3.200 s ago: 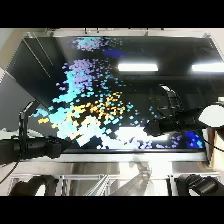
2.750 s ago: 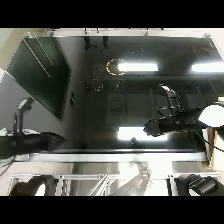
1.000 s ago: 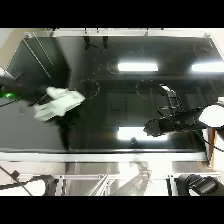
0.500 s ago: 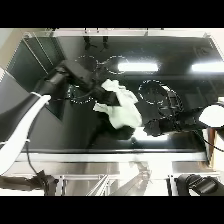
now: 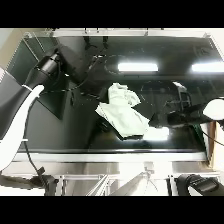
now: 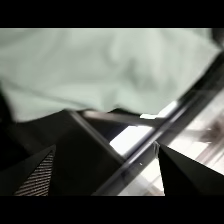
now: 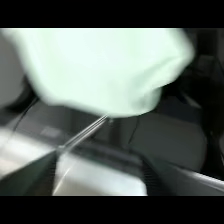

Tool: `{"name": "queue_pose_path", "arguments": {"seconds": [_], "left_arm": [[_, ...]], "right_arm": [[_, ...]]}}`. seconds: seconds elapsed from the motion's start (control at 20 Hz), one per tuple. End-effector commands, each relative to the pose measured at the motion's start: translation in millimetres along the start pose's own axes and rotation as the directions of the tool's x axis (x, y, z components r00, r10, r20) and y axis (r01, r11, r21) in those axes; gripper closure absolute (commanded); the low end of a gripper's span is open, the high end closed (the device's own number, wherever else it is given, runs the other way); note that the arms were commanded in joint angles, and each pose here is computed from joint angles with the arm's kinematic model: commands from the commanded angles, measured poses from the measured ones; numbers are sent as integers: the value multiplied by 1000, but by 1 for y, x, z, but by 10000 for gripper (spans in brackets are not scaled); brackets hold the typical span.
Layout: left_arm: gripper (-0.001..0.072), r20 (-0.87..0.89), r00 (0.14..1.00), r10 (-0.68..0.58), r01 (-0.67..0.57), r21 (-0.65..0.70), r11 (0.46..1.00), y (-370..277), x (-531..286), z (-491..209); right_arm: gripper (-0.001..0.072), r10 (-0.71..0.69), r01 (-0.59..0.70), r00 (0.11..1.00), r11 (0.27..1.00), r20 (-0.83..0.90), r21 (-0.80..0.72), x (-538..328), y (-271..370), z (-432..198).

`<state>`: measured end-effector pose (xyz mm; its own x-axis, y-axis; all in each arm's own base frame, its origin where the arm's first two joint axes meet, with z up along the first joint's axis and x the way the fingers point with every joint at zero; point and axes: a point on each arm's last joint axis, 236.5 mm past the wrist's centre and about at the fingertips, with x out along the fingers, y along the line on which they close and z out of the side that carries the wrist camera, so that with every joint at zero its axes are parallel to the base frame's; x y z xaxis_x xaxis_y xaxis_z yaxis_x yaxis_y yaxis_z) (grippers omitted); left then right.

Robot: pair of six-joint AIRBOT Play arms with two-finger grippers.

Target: Fold the shirts.

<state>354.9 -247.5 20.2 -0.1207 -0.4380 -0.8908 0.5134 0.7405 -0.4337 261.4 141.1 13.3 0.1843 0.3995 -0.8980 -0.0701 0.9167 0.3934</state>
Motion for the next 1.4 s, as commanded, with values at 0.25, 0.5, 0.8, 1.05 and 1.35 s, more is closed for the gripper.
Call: {"name": "queue_pose_path", "arguments": {"seconds": [0.25, 0.5, 0.8, 1.05, 1.35], "left_arm": [[-3, 165, 968, -187, 239, -396, 887, 101, 48, -12], [15, 153, 961, -232, 276, -424, 863, 118, 85, 10], [101, 35, 958, -285, 282, -306, 909, 60, 129, 41], [697, -10, 948, -317, 307, -225, 925, 29, 116, 56], [696, 100, 951, -292, 297, -35, 954, -6, -11, 82]], "right_arm": [[94, 88, -37, 981, 961, -175, 272, 70, -70, 9], [97, 291, -214, 940, 911, -179, 353, 95, -37, 15], [232, 306, -222, 934, 902, -186, 371, 99, -36, 14], [688, 303, -242, 938, 921, -168, 306, 112, -42, 19], [695, 406, -415, 910, 892, 86, 179, 42, -20, 99]]}}
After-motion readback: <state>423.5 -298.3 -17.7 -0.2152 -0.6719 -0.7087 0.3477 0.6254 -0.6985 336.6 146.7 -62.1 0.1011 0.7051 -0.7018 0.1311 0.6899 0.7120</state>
